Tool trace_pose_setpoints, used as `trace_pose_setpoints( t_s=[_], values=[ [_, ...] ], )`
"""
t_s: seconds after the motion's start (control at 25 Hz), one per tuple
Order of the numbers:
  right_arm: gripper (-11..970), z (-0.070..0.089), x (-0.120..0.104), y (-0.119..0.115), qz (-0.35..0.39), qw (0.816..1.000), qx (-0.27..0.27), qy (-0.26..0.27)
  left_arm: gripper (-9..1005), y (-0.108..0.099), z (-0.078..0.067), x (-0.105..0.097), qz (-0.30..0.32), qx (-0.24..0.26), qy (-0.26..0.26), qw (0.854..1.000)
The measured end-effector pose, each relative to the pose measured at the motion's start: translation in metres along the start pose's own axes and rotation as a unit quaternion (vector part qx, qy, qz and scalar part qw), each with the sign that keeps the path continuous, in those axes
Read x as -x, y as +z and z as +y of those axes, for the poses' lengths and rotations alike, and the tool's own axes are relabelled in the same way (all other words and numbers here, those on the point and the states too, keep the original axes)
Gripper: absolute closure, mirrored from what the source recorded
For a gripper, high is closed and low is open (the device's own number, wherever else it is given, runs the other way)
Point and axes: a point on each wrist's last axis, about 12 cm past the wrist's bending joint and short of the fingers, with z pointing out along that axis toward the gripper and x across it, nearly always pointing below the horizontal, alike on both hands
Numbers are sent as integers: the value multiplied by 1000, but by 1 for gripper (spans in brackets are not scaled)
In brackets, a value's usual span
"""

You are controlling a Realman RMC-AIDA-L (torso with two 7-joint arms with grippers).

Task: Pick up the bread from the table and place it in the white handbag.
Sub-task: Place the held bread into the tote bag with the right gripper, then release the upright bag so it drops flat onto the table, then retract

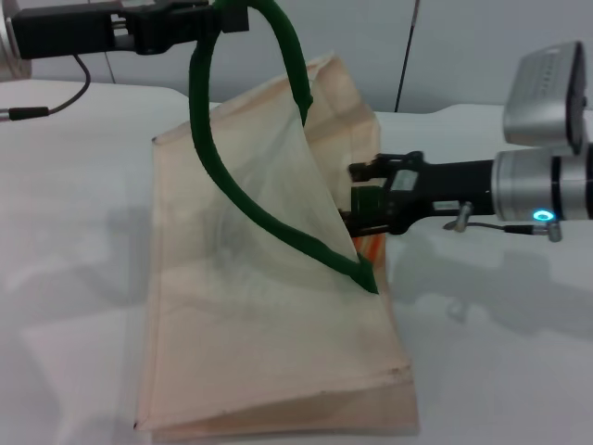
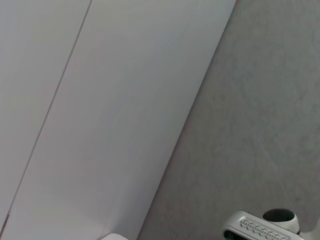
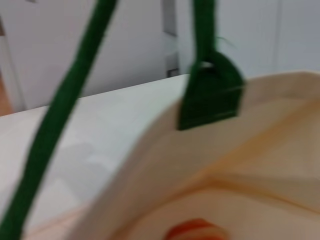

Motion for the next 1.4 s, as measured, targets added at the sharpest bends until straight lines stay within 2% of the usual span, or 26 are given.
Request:
trace_pose_setpoints(
  t_s=[0.24, 0.44, 0.64, 0.88, 1.36, 1.4],
  values=[
    [68, -16, -21, -31, -7, 997, -73, 12, 813, -1, 2, -1, 0, 8, -2, 1000],
    [68, -26, -37, -62, -46, 988, -142, 38, 812, -2, 2, -3, 1, 10, -4, 1000],
    [68, -34, -45, -87, -99, 971, -209, 66, 810, -3, 3, -5, 2, 18, -7, 1000],
    [68, -39, -55, -100, -151, 944, -275, 106, 809, -1, 4, -5, 5, 19, -9, 1000],
    [68, -38, -58, -97, -160, 939, -282, 111, 805, 5, 9, -10, 7, 40, -13, 999],
    [68, -38, -58, -97, -160, 939, -282, 111, 776, 6, 9, -11, 10, 44, -15, 999]
  ],
)
